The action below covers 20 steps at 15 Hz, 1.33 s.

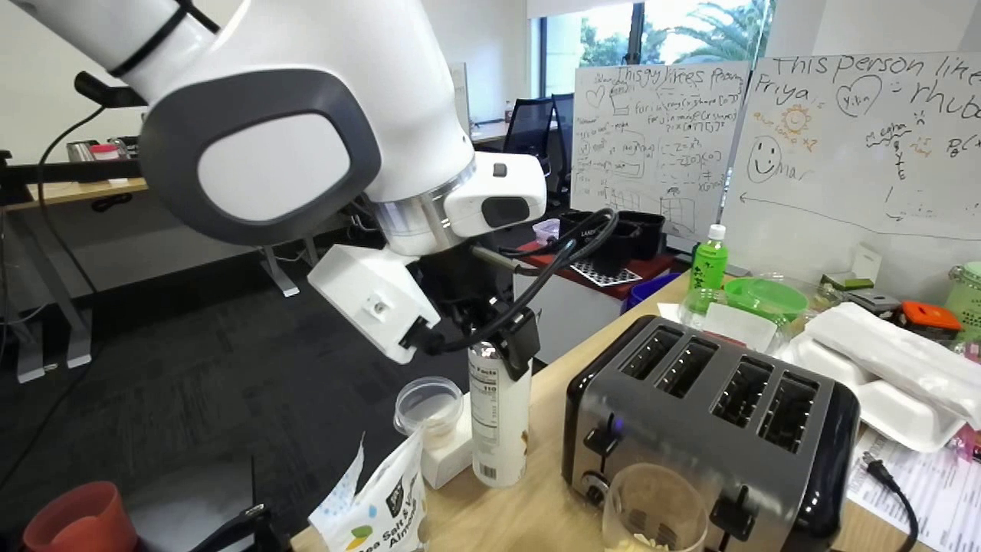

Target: Move the packet to the left

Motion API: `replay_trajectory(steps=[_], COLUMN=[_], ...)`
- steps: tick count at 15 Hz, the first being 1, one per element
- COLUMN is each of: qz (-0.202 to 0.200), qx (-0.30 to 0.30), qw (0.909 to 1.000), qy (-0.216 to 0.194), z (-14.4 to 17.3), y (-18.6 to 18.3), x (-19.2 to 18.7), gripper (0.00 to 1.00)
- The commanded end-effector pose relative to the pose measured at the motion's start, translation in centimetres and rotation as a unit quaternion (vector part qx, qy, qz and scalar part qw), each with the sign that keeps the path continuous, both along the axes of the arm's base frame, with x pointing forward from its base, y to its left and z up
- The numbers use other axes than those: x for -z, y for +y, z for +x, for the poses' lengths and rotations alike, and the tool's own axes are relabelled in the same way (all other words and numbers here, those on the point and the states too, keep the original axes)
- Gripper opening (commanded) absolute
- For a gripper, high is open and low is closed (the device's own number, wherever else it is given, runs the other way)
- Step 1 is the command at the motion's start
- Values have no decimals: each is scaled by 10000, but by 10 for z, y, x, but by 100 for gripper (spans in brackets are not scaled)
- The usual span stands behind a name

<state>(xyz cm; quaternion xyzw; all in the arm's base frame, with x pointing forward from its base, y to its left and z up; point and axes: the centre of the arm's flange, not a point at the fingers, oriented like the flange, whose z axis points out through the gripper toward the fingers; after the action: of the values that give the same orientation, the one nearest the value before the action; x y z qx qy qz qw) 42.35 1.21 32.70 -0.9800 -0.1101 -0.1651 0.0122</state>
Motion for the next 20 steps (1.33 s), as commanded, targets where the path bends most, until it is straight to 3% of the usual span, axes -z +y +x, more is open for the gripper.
replay_trajectory(steps=[1, 8, 13, 14, 16, 17, 18, 20], qz=[-106, -185, -140, -124, -110, -115, -116, -136], qx=[-173, -181, -55, -29, 16, 29, 43, 107], qw=[9997, 9994, 9997, 9997, 9996, 9995, 9994, 9993], qy=[-114, 213, 201, 210, 250, 280, 309, 322], z=[18, 37, 54, 57, 59, 59, 59, 60], y=[-3, -5, -8, -9, -11, -12, -13, -18], x=[21, 55, 59, 60, 64, 67, 69, 70], gripper=[41, 41, 41, 56, 60, 67, 84, 95])
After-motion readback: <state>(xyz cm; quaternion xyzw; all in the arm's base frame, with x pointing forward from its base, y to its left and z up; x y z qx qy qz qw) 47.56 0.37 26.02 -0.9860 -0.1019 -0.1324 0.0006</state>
